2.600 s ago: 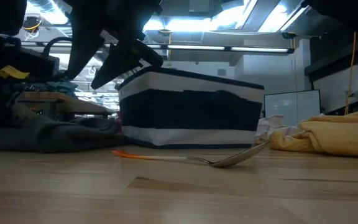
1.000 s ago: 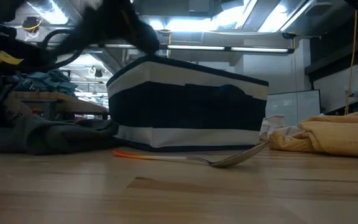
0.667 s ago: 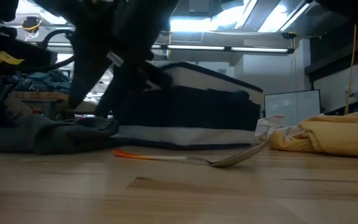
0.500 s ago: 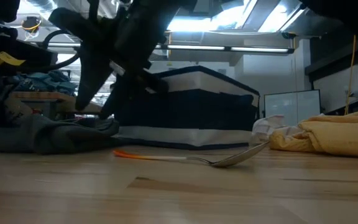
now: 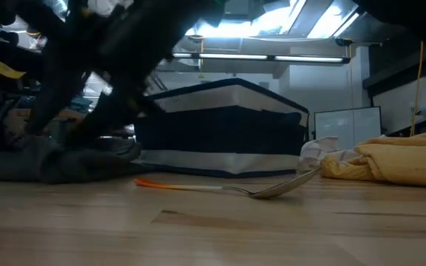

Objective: Fold towel
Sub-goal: Fold the gray towel

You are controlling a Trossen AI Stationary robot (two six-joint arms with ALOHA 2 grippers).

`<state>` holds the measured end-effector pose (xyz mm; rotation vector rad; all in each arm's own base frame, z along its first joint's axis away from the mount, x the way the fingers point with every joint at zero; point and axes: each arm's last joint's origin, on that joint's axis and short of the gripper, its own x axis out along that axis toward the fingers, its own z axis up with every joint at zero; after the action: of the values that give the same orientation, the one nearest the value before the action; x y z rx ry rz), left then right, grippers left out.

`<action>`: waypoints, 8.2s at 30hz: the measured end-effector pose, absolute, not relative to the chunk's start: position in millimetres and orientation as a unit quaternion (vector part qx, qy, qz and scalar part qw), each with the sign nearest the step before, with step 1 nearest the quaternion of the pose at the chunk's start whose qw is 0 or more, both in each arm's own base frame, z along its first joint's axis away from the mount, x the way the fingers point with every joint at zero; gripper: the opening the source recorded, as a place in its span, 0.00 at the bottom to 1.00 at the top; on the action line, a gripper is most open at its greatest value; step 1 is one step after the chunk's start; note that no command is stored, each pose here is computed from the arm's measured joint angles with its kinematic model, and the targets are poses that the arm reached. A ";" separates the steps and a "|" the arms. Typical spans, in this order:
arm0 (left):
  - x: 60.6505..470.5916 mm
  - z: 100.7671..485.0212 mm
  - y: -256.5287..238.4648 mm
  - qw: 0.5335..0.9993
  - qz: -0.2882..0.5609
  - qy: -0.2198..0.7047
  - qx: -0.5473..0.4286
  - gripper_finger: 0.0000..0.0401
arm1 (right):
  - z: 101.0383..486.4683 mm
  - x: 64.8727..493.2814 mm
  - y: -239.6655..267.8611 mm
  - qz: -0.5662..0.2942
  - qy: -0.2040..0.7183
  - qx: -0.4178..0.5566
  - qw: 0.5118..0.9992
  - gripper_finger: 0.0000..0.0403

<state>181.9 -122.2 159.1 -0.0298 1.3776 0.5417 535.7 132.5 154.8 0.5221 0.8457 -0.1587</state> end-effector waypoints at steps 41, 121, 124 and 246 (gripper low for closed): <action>202.6 199.7 -164.4 0.800 0.089 0.593 -0.002 0.11 | 123.9 475.0 252.9 0.026 0.560 0.232 0.795 0.45; 178.1 142.2 -243.6 0.728 -0.014 0.680 -0.091 0.21 | 135.5 480.3 254.1 0.021 0.531 0.231 0.815 0.45; 178.0 141.8 -243.2 0.729 -0.012 0.679 -0.089 0.14 | 135.5 480.3 254.1 0.021 0.531 0.231 0.815 0.44; 222.3 172.8 -133.9 0.703 0.368 0.603 0.086 0.24 | 197.1 498.3 78.4 -0.333 0.444 0.223 0.801 0.33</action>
<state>222.3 -133.9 172.8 0.1917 1.3413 0.8182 498.3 78.4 197.1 0.4787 0.9522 -0.7149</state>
